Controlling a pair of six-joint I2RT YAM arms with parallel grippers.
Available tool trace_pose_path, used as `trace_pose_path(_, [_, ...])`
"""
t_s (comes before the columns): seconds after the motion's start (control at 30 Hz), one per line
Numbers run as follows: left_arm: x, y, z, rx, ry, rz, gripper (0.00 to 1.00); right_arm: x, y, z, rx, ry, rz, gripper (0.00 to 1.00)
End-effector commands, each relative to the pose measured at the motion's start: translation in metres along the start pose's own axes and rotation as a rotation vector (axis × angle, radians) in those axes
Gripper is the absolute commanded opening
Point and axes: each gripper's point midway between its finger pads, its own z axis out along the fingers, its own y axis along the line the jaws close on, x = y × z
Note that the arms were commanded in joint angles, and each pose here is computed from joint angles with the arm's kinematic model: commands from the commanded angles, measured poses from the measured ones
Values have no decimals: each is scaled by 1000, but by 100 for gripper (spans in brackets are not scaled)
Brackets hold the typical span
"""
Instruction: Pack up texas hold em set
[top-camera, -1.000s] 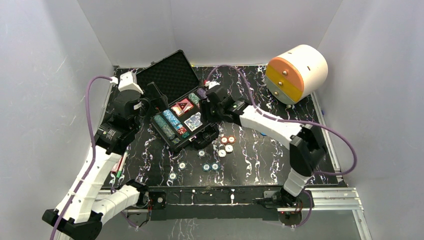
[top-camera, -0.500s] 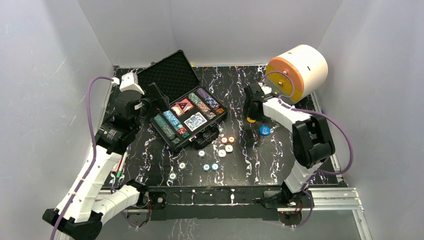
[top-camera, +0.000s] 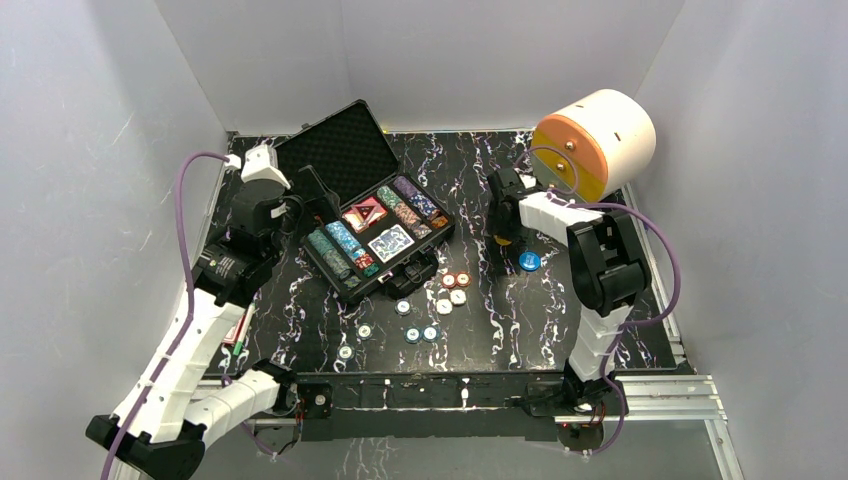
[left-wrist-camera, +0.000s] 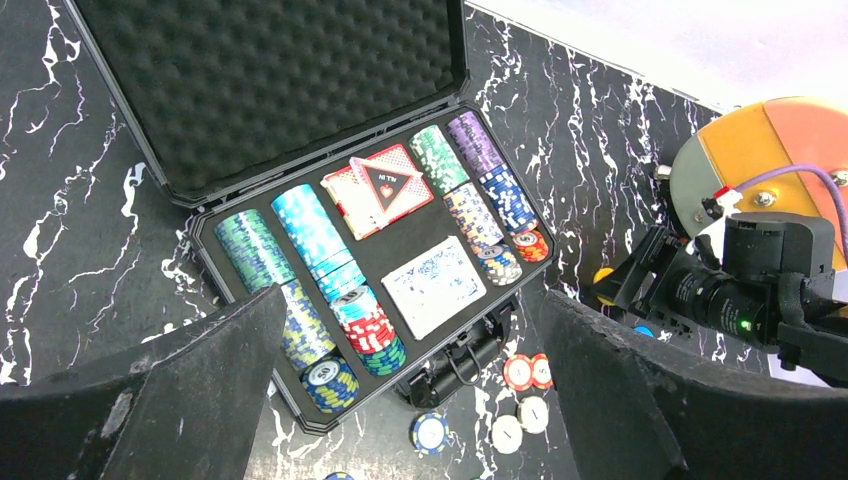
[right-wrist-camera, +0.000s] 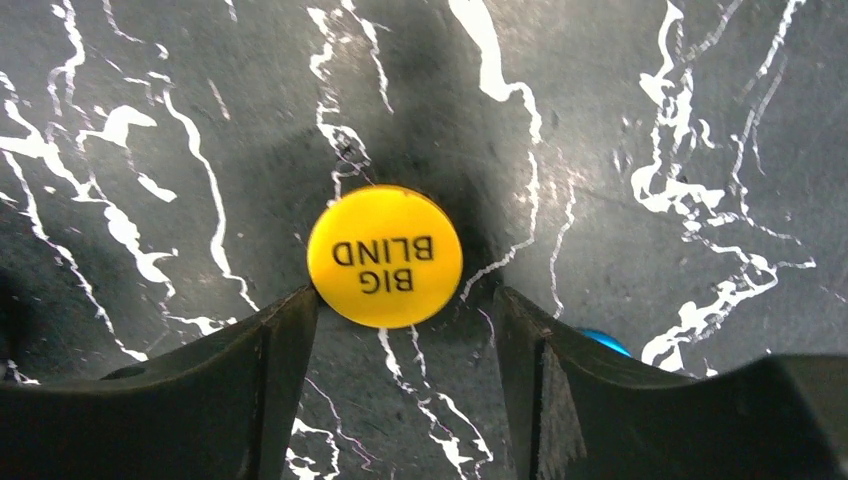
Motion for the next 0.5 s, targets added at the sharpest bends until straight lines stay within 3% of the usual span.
trace_pose_path(0.0, [-2, -1, 0, 0, -4, -3, 98, -10, 7, 13, -13, -14, -42, 71])
trace_pose_path(0.17, [0, 1, 0, -4, -2, 0, 98, -4, 9, 20, -21, 10, -58, 65])
trace_pose_path(0.37, [1, 2, -1, -7, -3, 0, 98, -3, 7, 19, -18, 12, -64, 49])
trace_pose_path(0.47, [1, 3, -2, -9, -4, 0, 98, -10, 5, 11, -12, -7, -60, 47])
